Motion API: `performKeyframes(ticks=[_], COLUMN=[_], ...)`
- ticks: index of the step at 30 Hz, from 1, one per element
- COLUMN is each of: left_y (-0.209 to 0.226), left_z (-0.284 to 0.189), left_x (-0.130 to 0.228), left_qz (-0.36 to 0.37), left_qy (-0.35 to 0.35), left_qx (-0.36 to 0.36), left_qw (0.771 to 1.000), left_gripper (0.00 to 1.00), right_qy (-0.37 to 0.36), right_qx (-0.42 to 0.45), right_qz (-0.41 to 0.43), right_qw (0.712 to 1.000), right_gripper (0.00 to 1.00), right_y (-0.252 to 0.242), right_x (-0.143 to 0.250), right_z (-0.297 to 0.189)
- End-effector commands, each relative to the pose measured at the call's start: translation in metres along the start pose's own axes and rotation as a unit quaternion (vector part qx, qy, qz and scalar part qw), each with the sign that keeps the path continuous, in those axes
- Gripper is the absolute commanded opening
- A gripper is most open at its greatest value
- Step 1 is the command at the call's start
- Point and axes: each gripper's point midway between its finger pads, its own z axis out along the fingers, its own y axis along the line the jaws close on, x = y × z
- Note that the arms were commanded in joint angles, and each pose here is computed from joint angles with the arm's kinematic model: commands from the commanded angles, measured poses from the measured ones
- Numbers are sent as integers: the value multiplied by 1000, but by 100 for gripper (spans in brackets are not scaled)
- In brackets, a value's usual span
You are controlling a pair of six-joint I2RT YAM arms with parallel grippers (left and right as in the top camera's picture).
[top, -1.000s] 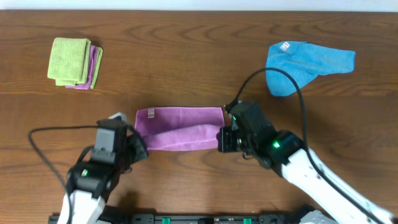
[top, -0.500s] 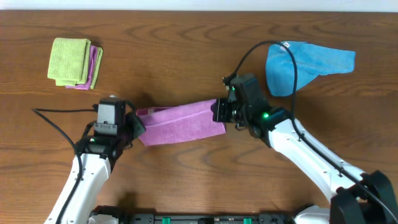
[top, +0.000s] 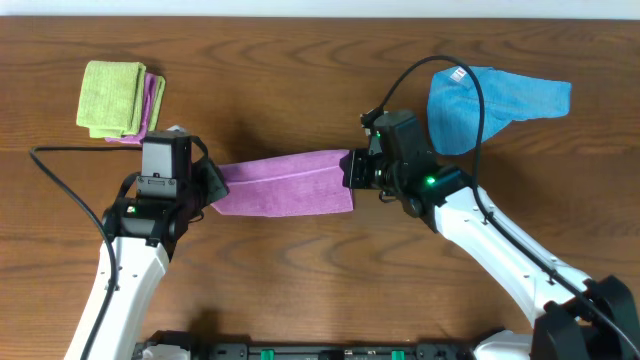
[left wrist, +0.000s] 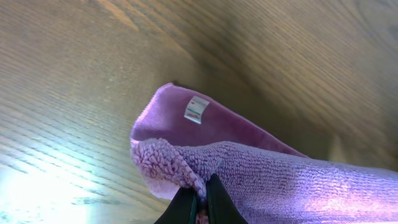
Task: Fold the cloth
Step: 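Lift the near edge with both grippers and fold it toward the far edge, then lower the folded edge onto the cloth with both grippers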
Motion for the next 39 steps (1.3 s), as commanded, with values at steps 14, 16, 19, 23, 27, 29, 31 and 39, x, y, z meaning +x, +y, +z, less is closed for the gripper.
performKeyframes(ticks=[14,16,19,23,27,29,31,39], left_y=[1,2,0,7,14,16,17,4], left_z=[-14,-14,-15,-13,-3,5,14,47], left_x=[-16,-21,-25,-26,-23,-21,-21,-46], left_qz=[23,23,25,23,10,7,7,32], left_qy=[-40,-50,-59,-63,-50,-40,-34,-66], left_qx=[-5,-10,-8,-26,-48,-55,-59,-42], left_qw=[999,998,998,997,998,998,998,996], left_gripper=[6,6,6,6,6,6,6,6], right_qy=[-33,-36,-39,-40,-42,-42,-42,-68], right_qx=[33,30,28,26,12,6,9,-1], right_qz=[19,17,15,13,-9,-18,-18,-24], right_qw=[999,999,999,999,999,999,999,997], right_gripper=[2,2,2,2,2,2,2,2], right_y=[-26,-24,-22,-21,-9,-3,-4,-8], right_x=[-25,-26,-27,-27,-26,-25,-25,-42], right_z=[-28,-28,-28,-27,-21,-14,-8,21])
